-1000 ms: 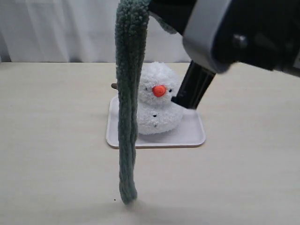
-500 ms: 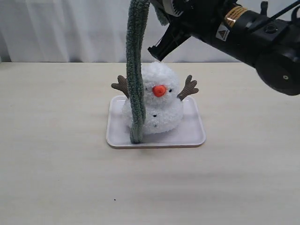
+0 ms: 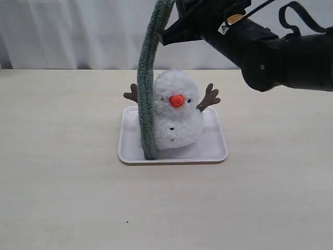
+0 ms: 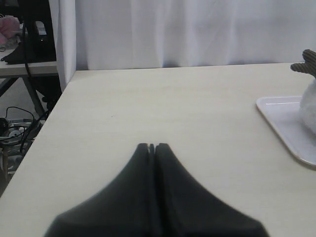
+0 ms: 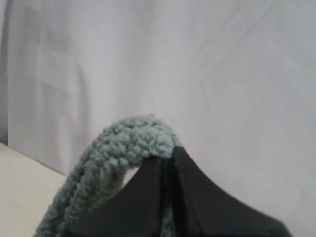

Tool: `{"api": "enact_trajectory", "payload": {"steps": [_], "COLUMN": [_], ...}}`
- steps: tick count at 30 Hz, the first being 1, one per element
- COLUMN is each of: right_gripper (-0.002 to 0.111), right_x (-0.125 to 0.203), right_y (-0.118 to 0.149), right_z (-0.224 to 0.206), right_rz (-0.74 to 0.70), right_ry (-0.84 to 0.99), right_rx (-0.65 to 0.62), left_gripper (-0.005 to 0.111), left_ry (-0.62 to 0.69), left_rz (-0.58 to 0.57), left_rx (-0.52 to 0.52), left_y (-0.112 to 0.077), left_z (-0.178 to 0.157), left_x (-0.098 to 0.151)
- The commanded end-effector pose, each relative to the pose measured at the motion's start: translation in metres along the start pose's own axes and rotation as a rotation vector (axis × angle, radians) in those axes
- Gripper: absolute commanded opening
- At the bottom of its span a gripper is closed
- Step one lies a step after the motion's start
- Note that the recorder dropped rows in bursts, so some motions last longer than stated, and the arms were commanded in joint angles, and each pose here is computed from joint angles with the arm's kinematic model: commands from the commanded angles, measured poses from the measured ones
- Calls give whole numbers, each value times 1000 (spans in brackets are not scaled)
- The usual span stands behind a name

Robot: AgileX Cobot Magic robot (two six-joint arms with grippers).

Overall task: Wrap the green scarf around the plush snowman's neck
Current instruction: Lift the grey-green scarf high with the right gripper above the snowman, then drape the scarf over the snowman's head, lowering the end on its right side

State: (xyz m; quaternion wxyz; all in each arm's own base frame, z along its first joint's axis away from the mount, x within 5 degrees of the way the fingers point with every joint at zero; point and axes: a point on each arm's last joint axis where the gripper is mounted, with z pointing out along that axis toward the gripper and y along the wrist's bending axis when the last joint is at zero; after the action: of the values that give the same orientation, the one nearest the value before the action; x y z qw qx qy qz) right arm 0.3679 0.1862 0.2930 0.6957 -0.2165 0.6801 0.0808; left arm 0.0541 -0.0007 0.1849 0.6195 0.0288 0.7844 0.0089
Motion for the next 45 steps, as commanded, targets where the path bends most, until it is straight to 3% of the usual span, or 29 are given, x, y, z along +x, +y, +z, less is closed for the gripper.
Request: {"api": "enact_trajectory", "payload": {"steps": [1,8,20,29,39,45], "right_gripper": [4,4,4,4,4,4], "right_x": [8,0,30,45,19,23], "right_y": [-2,0,-46,-58,-60,-60], "right_z": [19,35,23,9,0,-10], "right_rz": [36,37,179,239,283,257], "right_ry": [178,319,595,793,952,1085], "right_rx": [-10,-104,-90,-136,-246,-283], "left_gripper": [0,0,0,0,0,0], "left_ry": [-14,-14,-14,-14,-14,-14], "left_rz": [-2,-2,-2,-2,-2,-2], "left_rx": [-2,-2,-2,-2,-2,-2], "left_y": [0,0,0,0,0,0], "left_z": [0,0,0,0,0,0], "left_x": [0,0,0,0,0,0]}}
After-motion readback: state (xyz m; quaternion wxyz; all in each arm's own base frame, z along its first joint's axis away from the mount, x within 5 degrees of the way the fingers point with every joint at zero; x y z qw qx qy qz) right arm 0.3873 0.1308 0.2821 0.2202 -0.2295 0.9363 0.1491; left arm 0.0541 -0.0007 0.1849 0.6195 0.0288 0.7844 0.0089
